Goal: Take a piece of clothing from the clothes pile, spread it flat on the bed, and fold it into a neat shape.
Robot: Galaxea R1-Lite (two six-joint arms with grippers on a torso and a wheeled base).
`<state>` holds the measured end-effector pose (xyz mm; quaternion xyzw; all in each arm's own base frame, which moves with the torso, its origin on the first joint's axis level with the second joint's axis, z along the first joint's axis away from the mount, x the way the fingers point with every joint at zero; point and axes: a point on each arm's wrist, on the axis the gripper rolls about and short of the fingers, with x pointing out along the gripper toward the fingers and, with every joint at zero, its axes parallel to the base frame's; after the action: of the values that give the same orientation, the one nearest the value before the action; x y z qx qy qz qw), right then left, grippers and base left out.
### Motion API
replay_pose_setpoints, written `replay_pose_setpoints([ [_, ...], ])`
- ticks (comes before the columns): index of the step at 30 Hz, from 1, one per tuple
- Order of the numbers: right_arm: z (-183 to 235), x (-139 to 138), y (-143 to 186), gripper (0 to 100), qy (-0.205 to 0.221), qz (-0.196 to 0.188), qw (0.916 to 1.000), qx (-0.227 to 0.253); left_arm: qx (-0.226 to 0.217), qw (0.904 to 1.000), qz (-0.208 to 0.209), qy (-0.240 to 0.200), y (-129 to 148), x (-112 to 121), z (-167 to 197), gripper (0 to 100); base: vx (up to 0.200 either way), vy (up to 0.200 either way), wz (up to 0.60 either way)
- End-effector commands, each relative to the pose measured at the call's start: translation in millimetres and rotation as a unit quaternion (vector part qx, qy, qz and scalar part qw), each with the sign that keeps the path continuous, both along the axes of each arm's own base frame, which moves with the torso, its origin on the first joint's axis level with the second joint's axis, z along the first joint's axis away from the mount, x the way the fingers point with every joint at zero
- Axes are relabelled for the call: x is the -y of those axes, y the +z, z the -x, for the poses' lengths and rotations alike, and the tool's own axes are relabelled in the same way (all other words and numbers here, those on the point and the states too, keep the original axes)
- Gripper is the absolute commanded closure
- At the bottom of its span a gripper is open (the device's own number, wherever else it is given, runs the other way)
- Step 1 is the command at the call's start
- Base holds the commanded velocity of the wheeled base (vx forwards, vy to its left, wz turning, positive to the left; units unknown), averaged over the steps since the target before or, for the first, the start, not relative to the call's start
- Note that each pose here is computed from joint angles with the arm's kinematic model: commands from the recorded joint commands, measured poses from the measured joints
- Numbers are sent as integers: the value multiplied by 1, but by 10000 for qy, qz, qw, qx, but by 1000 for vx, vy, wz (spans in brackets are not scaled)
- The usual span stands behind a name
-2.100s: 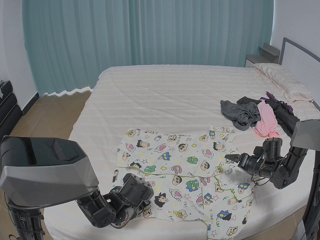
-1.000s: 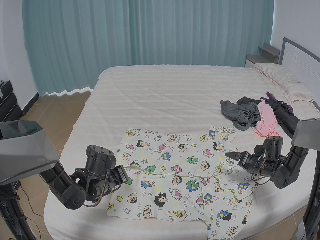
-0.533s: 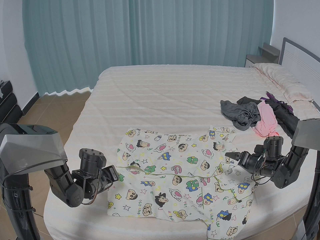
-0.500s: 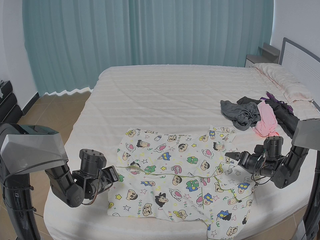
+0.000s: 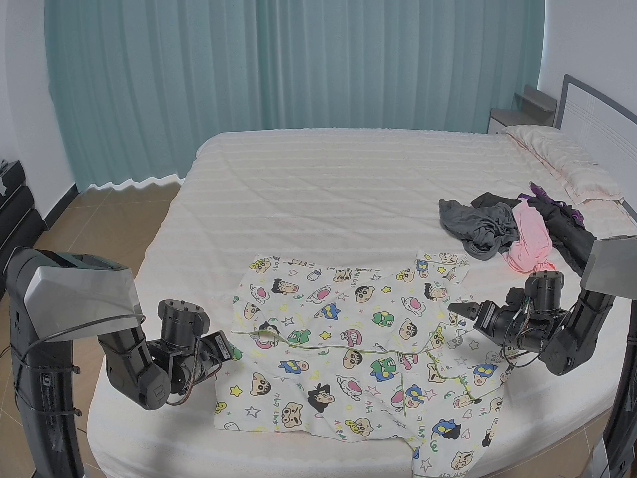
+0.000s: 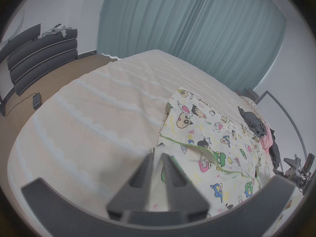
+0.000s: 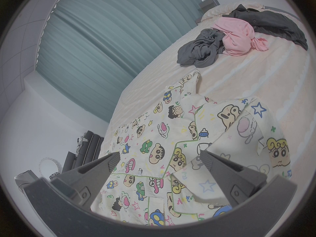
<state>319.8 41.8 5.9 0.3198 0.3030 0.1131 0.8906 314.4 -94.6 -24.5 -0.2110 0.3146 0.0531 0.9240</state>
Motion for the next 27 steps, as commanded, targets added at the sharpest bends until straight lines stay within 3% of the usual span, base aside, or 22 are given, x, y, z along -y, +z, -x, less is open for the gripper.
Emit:
replay_pose_setpoints([
  [1, 0, 0, 0, 0, -3, -3, 10000, 5, -49, 10000, -5, 72, -6, -4, -4, 0, 0, 0, 0],
  [7, 0, 0, 0, 0, -3, -3, 10000, 5, -208, 9993, 72, 312, -13, -26, -6, 0, 0, 0, 0],
  [12, 1, 0, 3, 0, -3, -6, 10000, 35, -441, 9967, 679, -27, 8, -32, 26, 0, 0, 0, 0],
  [15, 4, 1, 8, 0, -3, -12, 10000, 89, -510, 9830, 1696, -487, 40, -29, 57, 0, 0, 0, 0],
  [16, 4, 1, 9, 0, -3, -13, 10000, 96, -515, 9818, 1754, -509, 41, -28, 58, 0, 0, 0, 0],
  [17, 5, 1, 13, 0, -11, -18, 9999, 150, -575, 9684, 2336, -660, 53, -26, 68, 0, 0, 0, 0],
  [20, 10, 6, 17, 0, -90, -20, 9998, 155, -824, 9462, 2977, -969, 62, -25, 80, 0, 0, 0, 0],
  [27, 29, 18, 18, 0, -278, 14, 9996, -42, -1327, 9360, 3079, -1072, 54, -29, 106, 0, -29, 0, 0],
])
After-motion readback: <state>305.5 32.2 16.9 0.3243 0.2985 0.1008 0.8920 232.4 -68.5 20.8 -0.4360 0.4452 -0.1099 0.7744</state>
